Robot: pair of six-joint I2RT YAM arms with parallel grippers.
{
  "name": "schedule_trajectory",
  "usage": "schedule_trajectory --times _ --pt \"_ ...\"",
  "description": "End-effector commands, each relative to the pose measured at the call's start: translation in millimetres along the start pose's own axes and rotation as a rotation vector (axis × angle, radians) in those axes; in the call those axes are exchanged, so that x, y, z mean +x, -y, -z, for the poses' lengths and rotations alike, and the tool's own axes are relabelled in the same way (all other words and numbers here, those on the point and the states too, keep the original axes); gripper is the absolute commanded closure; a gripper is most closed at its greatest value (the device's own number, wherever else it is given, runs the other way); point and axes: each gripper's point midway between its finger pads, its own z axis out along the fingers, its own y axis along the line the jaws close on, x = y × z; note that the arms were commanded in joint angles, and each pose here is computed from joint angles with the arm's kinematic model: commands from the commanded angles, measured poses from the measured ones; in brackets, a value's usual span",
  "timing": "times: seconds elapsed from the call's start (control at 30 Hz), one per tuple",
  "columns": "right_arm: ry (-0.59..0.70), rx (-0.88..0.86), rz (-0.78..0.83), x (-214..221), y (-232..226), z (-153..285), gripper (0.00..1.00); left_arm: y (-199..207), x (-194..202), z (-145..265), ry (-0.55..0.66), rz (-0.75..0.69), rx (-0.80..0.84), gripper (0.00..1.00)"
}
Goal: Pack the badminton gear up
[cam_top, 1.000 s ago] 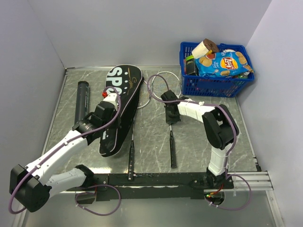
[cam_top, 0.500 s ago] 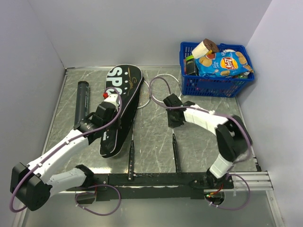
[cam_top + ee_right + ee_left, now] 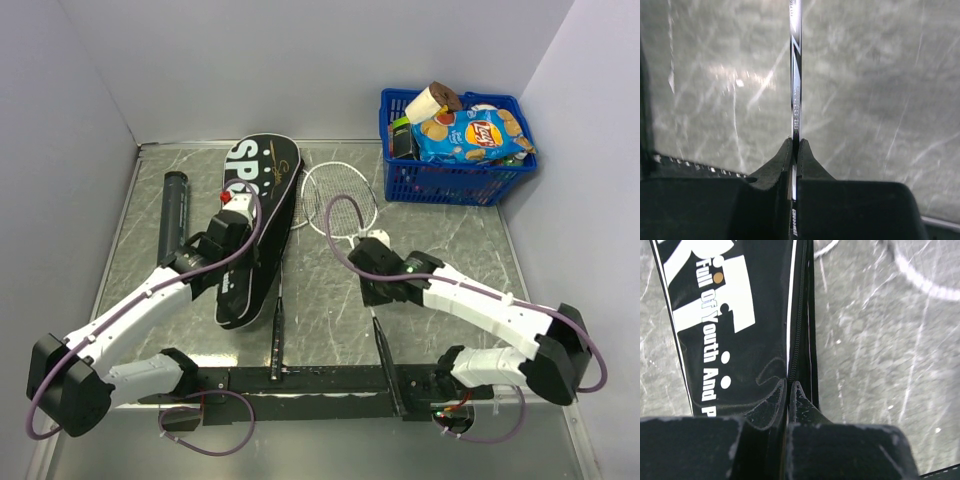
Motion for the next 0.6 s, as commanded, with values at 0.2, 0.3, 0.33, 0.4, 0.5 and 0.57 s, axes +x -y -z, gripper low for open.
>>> schedule_trajectory --times 0.2,0.3,0.33,0.4,0.5,0.57 --pt "-0.079 -0.029 0.014 46 -6 18 1.00 33 -57 10 0.161 0.092 0.116 0.99" --pt "-0.087 -0.041 0.035 46 -17 17 1.00 35 -50 7 0.141 0.090 0.125 0.99" --pt "-0.089 -0.049 0.040 46 -21 17 1.00 35 -51 8 0.146 0.092 0.133 0.99" --pt "-0.087 -0.070 0.051 42 -33 18 1.00 36 -46 7 0.144 0.093 0.146 0.99" --pt "-0.097 -0.092 0.072 36 -49 14 1.00 36 -39 6 0.134 0.092 0.154 0.99" --pt "-0.097 -0.103 0.088 29 -61 12 1.00 34 -31 2 0.108 0.083 0.149 0.99"
